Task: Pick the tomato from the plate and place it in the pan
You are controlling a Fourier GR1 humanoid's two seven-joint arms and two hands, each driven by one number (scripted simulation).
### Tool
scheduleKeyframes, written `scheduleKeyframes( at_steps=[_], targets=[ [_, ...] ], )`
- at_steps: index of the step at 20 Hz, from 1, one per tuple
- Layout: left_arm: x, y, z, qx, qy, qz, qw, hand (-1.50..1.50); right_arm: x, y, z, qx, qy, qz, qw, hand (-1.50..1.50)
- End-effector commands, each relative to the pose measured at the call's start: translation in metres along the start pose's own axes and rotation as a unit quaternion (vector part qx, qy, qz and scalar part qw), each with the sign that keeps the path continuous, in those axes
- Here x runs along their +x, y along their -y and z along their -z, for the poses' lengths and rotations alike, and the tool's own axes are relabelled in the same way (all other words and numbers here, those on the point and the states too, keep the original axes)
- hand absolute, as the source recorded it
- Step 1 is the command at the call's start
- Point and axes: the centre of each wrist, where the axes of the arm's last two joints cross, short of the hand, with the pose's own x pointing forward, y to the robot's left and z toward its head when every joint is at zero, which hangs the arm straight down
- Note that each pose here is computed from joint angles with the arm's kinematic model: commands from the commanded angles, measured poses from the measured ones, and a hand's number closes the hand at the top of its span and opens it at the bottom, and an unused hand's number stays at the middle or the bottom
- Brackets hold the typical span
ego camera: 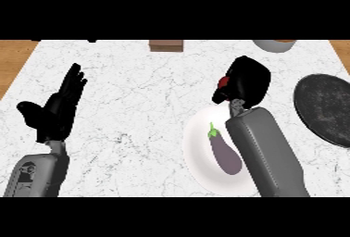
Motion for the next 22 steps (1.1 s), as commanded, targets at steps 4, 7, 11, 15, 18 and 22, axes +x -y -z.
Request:
scheduleKeyframes(
  at_steps=[4, 7, 11, 15, 18, 22],
  targets=[
    [0.001, -0.012, 0.004, 0.015, 0.002, 0.003, 0.9999, 0.0, 0.013, 0.027, 0.016, -0.096, -0.057, 0.072, 0.991, 1.5],
    [-0.003, 0.0, -0.006, 0.016, 0.003, 0.001, 0.9999, 0.0, -0.014, 0.055, 0.032, -0.122, -0.073, 0.111, 0.984, 1.5],
    [-0.001, -0.017, -0.005, 0.016, -0.006, -0.001, 0.9999, 0.0, -0.06, 0.064, 0.054, -0.152, -0.086, 0.175, 0.969, 1.5],
    [-0.008, -0.014, -0.02, 0.011, 0.002, 0.001, 0.9999, 0.0, -0.121, 0.073, 0.097, -0.156, -0.127, 0.145, 0.969, 1.5],
    [0.013, -0.029, 0.003, 0.005, 0.006, 0.002, 1.0, 0.0, -0.154, 0.064, 0.115, -0.17, -0.138, 0.129, 0.967, 1.5],
    [0.0, -0.009, -0.008, 0.016, 0.004, -0.004, 0.9999, 0.0, -0.235, 0.04, 0.131, -0.183, -0.156, 0.046, 0.97, 1.5]
  ],
)
